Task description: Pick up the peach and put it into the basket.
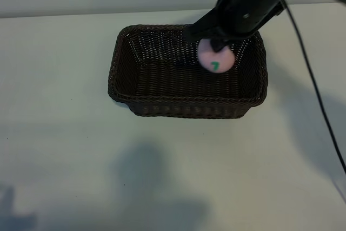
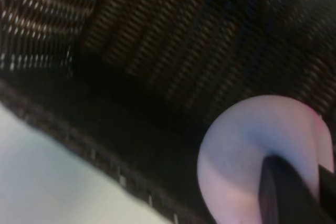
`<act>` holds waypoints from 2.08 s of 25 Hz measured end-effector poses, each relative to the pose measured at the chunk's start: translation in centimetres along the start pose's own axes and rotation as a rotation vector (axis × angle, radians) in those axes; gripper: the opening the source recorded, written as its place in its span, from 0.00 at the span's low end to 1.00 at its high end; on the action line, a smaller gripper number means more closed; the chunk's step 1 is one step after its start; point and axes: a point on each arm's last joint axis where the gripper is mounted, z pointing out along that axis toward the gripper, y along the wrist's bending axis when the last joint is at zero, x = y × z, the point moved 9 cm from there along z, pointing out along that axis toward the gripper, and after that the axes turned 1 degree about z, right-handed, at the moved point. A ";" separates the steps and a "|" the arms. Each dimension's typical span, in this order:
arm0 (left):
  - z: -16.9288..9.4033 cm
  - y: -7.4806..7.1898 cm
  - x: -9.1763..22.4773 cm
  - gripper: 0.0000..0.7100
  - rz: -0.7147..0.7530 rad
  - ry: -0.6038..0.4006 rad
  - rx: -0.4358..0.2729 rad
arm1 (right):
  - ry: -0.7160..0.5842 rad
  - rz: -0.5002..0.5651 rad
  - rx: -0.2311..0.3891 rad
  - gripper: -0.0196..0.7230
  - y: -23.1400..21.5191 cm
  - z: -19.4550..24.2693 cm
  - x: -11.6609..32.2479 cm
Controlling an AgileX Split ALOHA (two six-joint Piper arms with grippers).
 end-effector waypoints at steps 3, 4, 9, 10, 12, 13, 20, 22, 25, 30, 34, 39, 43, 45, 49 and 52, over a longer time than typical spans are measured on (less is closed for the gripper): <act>0.0 0.0 0.0 0.63 0.000 0.000 0.001 | -0.001 0.013 0.005 0.08 -0.3 2.6 -0.3; 0.0 0.0 0.0 0.63 0.000 0.000 0.001 | 0.000 0.014 0.007 0.08 -0.4 3.3 -0.3; 0.0 0.0 0.0 0.63 0.000 0.000 0.001 | 0.019 0.022 0.014 0.08 -0.9 6.4 -0.1; 0.0 0.0 0.0 0.63 0.000 0.000 0.001 | 0.025 0.023 0.016 0.08 -0.9 6.8 0.1; 0.0 0.0 0.0 0.63 0.000 0.000 0.001 | 0.029 0.024 0.017 0.09 -1.0 7.2 0.1; 0.0 0.0 0.0 0.63 0.000 0.000 0.001 | 0.030 0.024 0.017 0.11 -1.0 7.2 0.2; 0.0 0.0 0.0 0.63 0.000 0.000 0.001 | 0.061 -0.010 0.011 0.60 -0.8 7.0 0.5; 0.0 0.0 0.0 0.63 0.000 0.000 0.001 | 0.069 -0.021 -0.006 0.78 -0.4 6.3 0.3; 0.0 0.0 0.0 0.63 0.000 0.000 0.001 | 0.063 -0.034 -0.018 0.94 0.1 4.7 -0.7; 0.0 0.0 0.0 0.63 -0.001 0.000 0.001 | 0.056 -0.059 -0.021 0.94 0.7 1.4 -2.6; 0.0 0.0 0.0 0.63 -0.001 0.000 0.001 | 0.061 -0.062 0.054 0.88 -2.0 -0.6 -3.4; 0.0 0.0 0.0 0.63 -0.001 0.000 0.001 | 0.056 0.060 0.150 0.86 -10.2 -2.2 -3.7; 0.0 0.0 0.0 0.63 -0.001 0.000 0.001 | 0.048 0.170 0.206 0.84 -16.6 -3.6 -3.0; 0.0 0.0 0.0 0.63 -0.001 0.000 0.001 | 0.042 0.229 0.232 0.83 -19.6 -4.4 -2.5; 0.0 0.0 0.0 0.63 -0.001 0.000 0.001 | 0.036 0.303 0.269 0.83 -23.6 -5.6 -1.4; 0.0 0.0 0.0 0.63 -0.001 0.000 0.001 | 0.035 0.325 0.285 0.83 -24.9 -6.5 -0.5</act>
